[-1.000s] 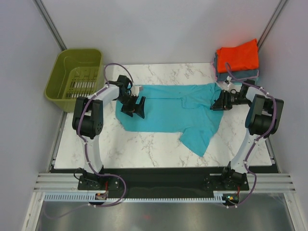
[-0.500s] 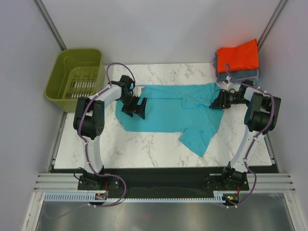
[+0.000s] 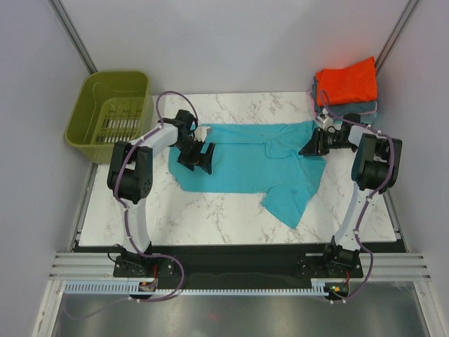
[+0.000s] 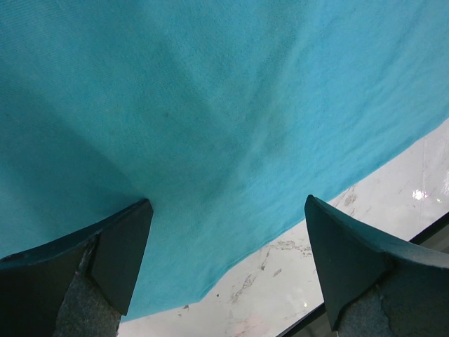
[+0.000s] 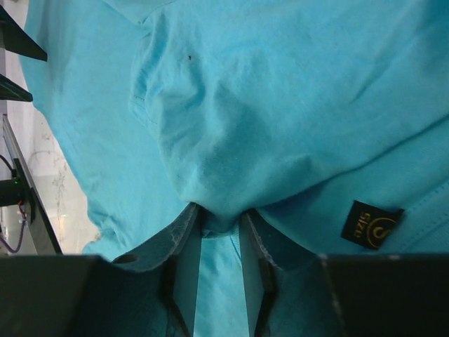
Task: Fold and stack the t-shirts
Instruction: Fold the tshirt
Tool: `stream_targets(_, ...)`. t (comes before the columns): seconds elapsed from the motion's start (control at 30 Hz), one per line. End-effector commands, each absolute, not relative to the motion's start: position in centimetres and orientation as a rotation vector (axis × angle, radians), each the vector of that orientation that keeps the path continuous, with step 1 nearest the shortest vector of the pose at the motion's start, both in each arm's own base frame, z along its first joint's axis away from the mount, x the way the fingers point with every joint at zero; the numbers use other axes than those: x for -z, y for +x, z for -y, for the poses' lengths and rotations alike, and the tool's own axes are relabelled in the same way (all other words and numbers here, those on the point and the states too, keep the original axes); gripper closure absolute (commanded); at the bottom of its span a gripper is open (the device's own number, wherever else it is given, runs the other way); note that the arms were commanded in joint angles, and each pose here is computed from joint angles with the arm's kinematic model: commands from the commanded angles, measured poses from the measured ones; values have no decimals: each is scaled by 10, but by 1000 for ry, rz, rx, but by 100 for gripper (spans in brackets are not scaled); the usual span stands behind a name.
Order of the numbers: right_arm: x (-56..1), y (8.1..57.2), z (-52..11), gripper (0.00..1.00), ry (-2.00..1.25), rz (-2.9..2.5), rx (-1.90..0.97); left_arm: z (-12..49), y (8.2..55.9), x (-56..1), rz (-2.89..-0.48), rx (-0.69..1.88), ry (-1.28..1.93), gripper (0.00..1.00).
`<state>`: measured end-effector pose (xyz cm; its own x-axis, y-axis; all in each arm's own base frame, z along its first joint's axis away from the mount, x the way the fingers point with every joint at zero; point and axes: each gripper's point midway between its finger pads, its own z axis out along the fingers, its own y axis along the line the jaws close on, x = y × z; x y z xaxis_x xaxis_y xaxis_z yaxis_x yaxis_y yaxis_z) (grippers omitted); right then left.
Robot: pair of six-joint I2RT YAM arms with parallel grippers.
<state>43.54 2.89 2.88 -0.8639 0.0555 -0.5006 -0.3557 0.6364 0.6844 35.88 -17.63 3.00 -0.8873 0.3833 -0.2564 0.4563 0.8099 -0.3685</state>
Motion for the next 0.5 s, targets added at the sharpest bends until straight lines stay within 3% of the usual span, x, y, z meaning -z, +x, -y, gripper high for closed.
stream_targets(0.0, -45, 446, -38, 66, -261, -2309, -1178, 179, 348, -4, -2874, 638, 718, 1)
stream_targets(0.07, -51, 446, -38, 71, -254, -2308, -1179, 179, 349, -4, -2876, 633, 716, 1)
stream_targets(0.13, -58, 445, -38, 83, -243, -2312, -1173, 180, 349, -4, -2874, 641, 712, 1)
stream_targets(0.2, -62, 441, -38, 85, -228, -2322, -1188, 181, 349, -5, -2872, 654, 706, 1)
stream_targets(0.47, -81, 438, -28, 81, -196, -2321, -1170, 186, 349, -9, -2856, 682, 698, 1)
